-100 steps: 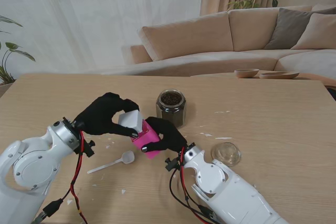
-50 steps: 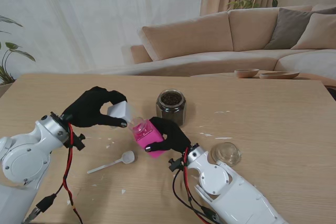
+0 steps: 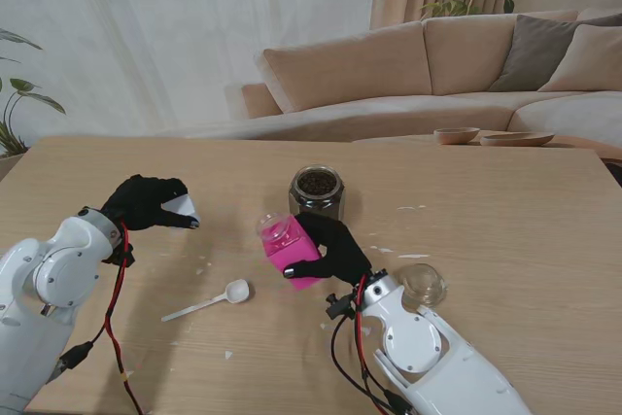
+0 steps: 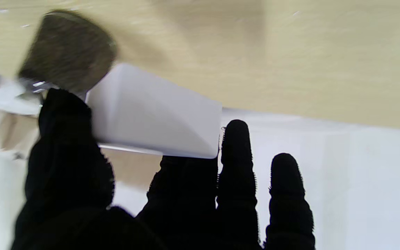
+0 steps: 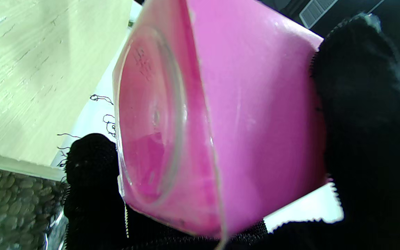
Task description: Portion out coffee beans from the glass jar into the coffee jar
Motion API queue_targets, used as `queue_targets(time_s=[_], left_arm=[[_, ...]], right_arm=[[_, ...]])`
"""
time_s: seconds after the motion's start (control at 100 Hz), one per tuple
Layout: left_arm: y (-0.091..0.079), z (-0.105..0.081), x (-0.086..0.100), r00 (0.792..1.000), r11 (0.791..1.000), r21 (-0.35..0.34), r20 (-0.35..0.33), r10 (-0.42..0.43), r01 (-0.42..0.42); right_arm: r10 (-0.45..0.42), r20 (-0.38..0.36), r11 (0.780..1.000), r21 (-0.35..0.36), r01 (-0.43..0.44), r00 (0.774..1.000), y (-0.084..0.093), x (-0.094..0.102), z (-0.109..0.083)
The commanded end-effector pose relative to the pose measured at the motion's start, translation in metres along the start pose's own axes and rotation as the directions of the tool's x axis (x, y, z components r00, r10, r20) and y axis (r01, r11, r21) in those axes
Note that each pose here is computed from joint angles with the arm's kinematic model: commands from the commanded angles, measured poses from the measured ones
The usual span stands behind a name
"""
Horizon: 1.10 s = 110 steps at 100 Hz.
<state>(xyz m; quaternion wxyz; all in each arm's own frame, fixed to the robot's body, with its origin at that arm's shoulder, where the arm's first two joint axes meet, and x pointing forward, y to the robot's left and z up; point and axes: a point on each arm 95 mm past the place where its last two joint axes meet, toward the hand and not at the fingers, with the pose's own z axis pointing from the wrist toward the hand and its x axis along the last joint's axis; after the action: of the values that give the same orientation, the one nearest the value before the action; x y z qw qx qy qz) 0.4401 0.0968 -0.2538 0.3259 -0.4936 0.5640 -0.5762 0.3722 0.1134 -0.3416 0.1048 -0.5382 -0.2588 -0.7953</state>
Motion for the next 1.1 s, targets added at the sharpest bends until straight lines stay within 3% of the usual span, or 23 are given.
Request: queue_targets(time_s=[0.0, 0.22, 0.45, 0.78, 1.09], left_arm=[[0.015, 0.002, -0.013, 0.999, 0.999, -0.047, 0.047, -0.009, 0.011], [0.046, 0.020, -0.045, 0.977, 0.992, -0.127, 0.212, 0.028, -0.001], [0.071, 0.028, -0.066, 0.945, 0.985, -0.166, 0.312, 0.099, -0.049], [0.094, 0.025, -0.071, 0.912, 0.988, -0.123, 0.387, 0.134, -0.093], [0.104, 0.020, -0.072, 0.900, 0.986, -0.165, 0.425, 0.093, -0.024]], right_arm=[[0.007, 0.005, 1.000, 0.003, -0.007, 1.000, -0.001, 0.002, -0.005], [0.007, 0.008, 1.000, -0.025, -0.007, 1.000, 0.004, 0.005, -0.012], [0.017, 0.026, 0.999, -0.034, -0.016, 1.000, 0.007, 0.002, -0.018], [0.032, 0.037, 0.998, -0.051, -0.030, 0.999, 0.009, -0.001, -0.023], [0.036, 0.045, 0.997, -0.071, -0.033, 0.998, 0.012, -0.001, -0.028]])
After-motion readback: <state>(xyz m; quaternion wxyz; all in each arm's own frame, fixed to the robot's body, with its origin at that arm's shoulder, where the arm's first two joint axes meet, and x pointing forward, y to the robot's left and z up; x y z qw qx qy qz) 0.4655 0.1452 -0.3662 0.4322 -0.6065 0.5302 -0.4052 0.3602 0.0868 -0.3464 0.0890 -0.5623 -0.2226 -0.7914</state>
